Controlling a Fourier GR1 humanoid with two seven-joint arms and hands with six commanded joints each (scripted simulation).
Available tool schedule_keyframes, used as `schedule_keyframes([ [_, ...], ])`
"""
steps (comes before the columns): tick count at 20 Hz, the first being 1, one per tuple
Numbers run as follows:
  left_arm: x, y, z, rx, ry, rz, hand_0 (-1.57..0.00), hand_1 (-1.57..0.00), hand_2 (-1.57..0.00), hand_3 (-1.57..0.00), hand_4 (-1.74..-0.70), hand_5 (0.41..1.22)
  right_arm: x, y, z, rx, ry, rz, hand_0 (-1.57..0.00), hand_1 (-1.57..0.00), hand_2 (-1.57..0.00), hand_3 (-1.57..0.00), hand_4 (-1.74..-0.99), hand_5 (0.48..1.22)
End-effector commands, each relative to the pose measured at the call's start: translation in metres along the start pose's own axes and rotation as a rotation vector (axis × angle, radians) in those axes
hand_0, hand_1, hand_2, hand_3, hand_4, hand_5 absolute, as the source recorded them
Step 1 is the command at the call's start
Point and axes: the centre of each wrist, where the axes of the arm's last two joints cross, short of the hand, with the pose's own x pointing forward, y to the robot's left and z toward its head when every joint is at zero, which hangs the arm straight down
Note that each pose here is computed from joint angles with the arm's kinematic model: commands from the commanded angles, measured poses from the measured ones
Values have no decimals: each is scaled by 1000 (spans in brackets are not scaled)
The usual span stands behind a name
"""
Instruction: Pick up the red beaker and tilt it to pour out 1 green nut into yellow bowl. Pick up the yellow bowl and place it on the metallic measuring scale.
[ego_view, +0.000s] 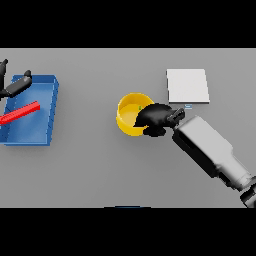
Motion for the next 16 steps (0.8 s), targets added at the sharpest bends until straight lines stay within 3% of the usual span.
schedule_keyframes([
  [1, 0, 2, -1, -1, 2, -4, 1, 1, 1, 1, -803, 725, -2, -4, 4, -4, -5, 3, -1513, -1509, -1453, -1192, -1722, 1207],
  [3, 0, 1, 1, -4, -8, -12, 1, 1, 1, 1, -801, 724, -2, -14, 11, -21, -5, 0, -1534, -1531, -1490, -1192, -1729, 1212],
  [6, 3, 3, -1, 1, -6, -12, 1, 1, 1, 1, -798, 721, 1, -30, 30, -36, -13, 23, -1552, -1551, -1506, -1377, -1731, 1216],
  [9, 0, 2, 2, -5, -11, -10, 1, 1, 1, 1, -799, 720, 2, -51, 48, -72, 32, 43, -1561, -1561, -1538, -1335, -1726, 1219],
  [16, 5, 6, 3, 2, -19, -12, 1, 1, 1, 1, -800, 723, -2, -69, 64, -121, 79, 63, -1569, -1569, -1564, -1238, -1719, 1220],
])
